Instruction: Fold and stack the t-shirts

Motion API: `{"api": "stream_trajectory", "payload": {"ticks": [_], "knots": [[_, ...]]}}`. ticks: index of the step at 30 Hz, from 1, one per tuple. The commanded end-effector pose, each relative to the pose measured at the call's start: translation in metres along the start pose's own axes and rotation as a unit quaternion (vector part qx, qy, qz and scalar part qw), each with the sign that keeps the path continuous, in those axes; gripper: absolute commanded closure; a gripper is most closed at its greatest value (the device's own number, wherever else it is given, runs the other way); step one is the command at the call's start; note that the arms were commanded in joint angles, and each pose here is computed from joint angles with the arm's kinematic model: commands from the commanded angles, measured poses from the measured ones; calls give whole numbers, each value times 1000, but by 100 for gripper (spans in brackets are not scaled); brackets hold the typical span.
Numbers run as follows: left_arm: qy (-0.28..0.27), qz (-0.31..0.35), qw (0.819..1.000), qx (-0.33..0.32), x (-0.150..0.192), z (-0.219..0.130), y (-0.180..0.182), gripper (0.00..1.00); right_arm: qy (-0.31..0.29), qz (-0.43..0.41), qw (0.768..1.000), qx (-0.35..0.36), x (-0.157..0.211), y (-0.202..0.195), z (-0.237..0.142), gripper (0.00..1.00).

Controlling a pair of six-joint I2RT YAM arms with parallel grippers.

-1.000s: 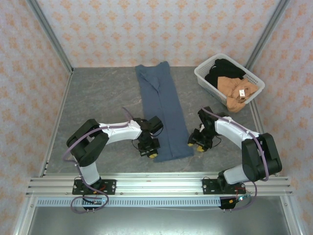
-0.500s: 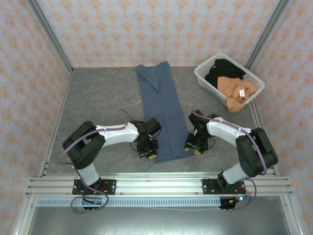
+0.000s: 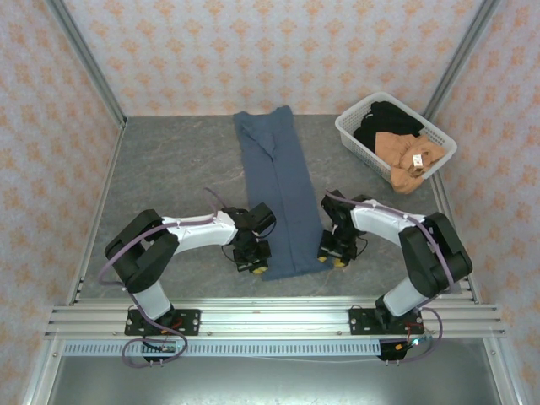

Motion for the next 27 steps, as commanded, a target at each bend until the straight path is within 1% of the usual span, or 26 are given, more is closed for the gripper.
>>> {"api": "stream_trajectory", "payload": {"ticks": [1,5,7,9,13,15,18,24,27], "knots": [[-10,-7,998,-54,2,1,20,100,-7,-18,1000,-22,-2,20,2,62],[-13,-9,998,-57,3,1,23,100,-8,-15,1000,-16,3,18,6,84],[-17,-7,998,-58,5,-2,26,100,-14,-15,1000,-16,6,17,1,93],[-19,-5,998,-60,8,-3,31,100,-13,-19,1000,-16,10,16,-5,100],[-21,11,999,-48,19,-10,41,100,16,-59,998,-14,30,18,-17,100],[-30,21,998,-41,26,-18,43,100,27,-81,996,-10,42,21,-25,100],[-50,24,998,-12,34,-34,44,100,32,-89,995,-30,54,22,-39,100],[-118,12,992,48,37,-71,35,100,-4,-91,995,-47,55,33,-72,100],[-156,2,986,63,31,-90,27,100,-37,-87,995,-42,48,41,-85,100]]}}
Point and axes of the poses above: each hand's point on the last joint's axis, 136 mm out from that joint toward the fingers, its own z axis out along the fingers, its own y axis along the line the jaws close on, x = y × z, the point moved 10 cm from there along -z, back along the fingers, and after that the axes turned 2 degrees about z, right-handed, at the moved point
